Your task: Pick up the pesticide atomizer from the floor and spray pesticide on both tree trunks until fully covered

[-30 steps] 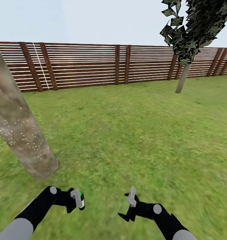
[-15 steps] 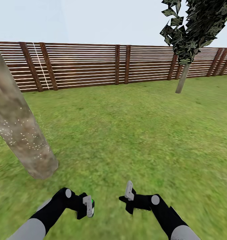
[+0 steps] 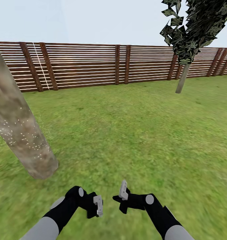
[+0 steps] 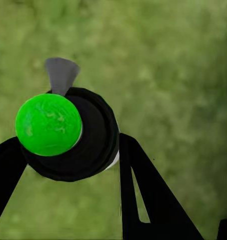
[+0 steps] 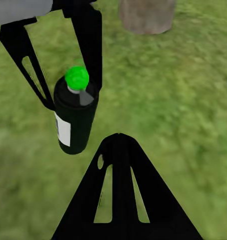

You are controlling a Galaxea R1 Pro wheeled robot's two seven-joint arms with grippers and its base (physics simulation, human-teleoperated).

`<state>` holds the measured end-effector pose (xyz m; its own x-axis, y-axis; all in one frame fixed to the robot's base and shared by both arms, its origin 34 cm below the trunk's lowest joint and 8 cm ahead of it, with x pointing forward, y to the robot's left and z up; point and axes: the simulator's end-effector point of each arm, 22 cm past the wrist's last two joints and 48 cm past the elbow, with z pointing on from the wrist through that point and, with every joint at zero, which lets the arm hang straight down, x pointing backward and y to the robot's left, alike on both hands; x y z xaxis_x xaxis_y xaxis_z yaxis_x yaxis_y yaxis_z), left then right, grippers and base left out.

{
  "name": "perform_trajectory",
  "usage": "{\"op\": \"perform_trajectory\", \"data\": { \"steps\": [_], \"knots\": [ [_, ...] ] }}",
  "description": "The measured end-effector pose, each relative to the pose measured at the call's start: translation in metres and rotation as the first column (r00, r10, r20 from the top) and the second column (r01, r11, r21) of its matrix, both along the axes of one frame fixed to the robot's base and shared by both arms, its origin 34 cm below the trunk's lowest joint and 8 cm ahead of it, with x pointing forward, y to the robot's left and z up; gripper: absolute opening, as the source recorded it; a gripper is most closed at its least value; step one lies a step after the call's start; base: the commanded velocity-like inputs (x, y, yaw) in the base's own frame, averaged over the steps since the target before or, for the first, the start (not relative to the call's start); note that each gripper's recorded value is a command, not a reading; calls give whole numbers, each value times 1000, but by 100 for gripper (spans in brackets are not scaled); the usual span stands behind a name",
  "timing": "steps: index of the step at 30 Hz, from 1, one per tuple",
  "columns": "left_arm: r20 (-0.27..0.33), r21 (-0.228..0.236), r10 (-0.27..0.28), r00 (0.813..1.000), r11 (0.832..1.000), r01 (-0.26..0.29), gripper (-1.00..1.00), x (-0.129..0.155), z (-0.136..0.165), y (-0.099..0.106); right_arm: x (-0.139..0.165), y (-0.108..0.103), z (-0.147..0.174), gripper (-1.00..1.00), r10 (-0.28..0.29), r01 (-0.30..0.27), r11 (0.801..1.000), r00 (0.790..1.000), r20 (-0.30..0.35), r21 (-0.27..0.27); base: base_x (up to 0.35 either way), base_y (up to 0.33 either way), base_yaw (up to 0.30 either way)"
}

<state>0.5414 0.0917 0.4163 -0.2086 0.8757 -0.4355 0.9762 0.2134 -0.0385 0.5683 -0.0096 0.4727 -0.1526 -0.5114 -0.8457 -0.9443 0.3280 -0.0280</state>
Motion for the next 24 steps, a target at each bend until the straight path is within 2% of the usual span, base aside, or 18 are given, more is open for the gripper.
{"op": "perform_trajectory", "data": {
  "steps": [3, 8, 24],
  "knots": [
    [2, -13, -6, 1000, 1000, 6, -100, 0, 3, -12, -1, 9, 3, -100, 4, -4, 1000, 1000, 0, 14, 0, 0, 0],
    [5, -41, -13, 1000, 999, 14, -100, 1, 10, -33, -1, 10, 4, -100, 5, -5, 1000, 1000, 1, 16, 0, 0, 0],
    [6, -62, -9, 1000, 998, 9, -100, 2, 13, -39, -1, 10, 4, -100, 5, -5, 1000, 1000, 1, 16, 0, 0, 0]
  ]
}}
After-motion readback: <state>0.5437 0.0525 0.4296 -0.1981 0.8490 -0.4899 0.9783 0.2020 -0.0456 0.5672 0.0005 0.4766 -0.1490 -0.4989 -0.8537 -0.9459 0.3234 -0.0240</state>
